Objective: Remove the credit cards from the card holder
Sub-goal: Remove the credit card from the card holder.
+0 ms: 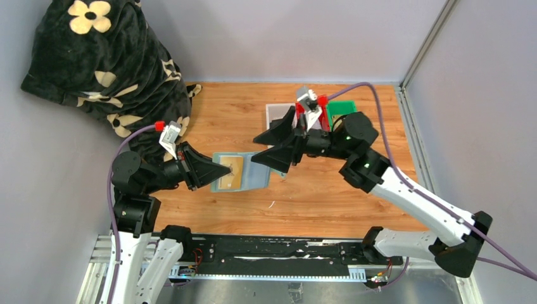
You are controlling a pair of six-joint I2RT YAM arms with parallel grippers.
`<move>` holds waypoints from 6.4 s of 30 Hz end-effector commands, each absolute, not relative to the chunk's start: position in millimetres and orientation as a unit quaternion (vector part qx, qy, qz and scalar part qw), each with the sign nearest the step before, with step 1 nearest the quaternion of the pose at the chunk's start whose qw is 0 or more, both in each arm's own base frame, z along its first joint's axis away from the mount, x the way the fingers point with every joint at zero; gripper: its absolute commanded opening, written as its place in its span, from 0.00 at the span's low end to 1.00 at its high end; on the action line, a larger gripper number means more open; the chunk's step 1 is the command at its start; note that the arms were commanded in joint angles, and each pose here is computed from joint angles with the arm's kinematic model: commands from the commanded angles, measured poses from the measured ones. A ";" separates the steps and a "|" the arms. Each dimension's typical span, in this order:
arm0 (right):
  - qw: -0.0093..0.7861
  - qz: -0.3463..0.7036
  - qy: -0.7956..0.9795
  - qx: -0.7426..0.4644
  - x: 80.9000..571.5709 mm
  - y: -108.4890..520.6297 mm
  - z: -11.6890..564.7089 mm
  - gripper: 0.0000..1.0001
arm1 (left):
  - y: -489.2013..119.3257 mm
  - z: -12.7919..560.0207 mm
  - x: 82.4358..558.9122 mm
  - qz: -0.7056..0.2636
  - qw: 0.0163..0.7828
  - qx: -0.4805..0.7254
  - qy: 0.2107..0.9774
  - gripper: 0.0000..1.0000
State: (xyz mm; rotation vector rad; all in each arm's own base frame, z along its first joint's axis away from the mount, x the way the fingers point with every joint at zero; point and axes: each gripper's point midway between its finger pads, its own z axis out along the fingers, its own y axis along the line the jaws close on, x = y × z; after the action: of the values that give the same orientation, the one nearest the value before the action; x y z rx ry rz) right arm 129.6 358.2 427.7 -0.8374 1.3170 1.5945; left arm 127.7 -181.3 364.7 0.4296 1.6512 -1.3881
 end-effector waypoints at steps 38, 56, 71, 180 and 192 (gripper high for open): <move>0.298 0.681 0.452 -0.493 92.4 348.1 402.3 0.00 | -187.9 374.9 83.2 -0.608 0.401 0.251 0.638 0.41; 0.289 0.680 0.459 -0.493 97.7 350.3 407.8 0.00 | -187.0 372.4 66.6 -0.613 0.386 0.274 0.633 0.28; 0.277 0.700 0.420 -0.506 77.4 360.2 417.2 0.00 | -187.9 371.7 80.5 -0.615 0.396 0.244 0.637 0.22; 0.319 0.696 0.584 -0.270 140.4 381.9 349.5 0.00 | -184.2 365.3 118.4 -0.577 0.431 0.181 0.670 0.19; 0.312 0.703 0.573 -0.284 127.4 372.7 349.3 0.00 | -184.1 373.0 116.8 -0.583 0.436 0.177 0.663 0.07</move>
State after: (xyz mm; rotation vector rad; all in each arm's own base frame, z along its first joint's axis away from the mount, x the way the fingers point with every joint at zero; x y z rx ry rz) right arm 124.2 380.5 346.1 -0.7676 1.5351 1.8659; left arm 126.2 -182.5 359.3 0.3911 1.7056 -1.4325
